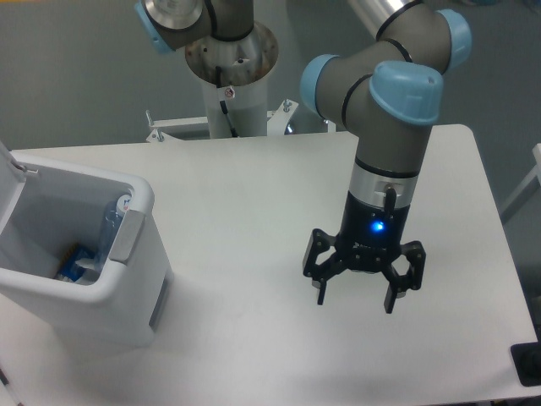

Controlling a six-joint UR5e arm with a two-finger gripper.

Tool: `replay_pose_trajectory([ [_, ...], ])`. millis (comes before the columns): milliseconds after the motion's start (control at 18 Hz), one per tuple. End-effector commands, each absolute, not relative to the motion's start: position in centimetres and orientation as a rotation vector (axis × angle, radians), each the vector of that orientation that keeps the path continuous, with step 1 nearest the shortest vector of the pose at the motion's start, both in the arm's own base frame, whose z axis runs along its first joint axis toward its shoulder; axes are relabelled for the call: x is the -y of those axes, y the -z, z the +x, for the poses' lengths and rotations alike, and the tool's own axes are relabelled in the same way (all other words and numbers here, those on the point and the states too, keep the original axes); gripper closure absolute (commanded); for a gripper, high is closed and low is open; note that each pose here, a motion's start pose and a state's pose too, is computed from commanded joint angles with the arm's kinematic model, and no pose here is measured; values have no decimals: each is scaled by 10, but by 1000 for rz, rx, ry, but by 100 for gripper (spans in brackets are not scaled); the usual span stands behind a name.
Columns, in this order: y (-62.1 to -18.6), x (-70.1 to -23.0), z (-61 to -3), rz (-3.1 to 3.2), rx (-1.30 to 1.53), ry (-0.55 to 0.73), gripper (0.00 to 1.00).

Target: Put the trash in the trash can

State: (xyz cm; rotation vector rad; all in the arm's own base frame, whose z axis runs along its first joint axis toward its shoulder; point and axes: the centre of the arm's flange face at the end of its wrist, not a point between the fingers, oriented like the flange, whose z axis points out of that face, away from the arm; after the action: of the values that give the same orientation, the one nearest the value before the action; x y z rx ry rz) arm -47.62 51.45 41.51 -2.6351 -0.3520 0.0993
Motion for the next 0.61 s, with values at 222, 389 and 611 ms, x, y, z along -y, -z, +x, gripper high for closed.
replay_pose_trajectory([
  [222, -394, -508, -477, -2792, 189, -112, 0],
  [389, -384, -502, -481, -2893, 132, -177, 0],
  [611, -383, -502, -480, -2981, -101, -203, 0],
])
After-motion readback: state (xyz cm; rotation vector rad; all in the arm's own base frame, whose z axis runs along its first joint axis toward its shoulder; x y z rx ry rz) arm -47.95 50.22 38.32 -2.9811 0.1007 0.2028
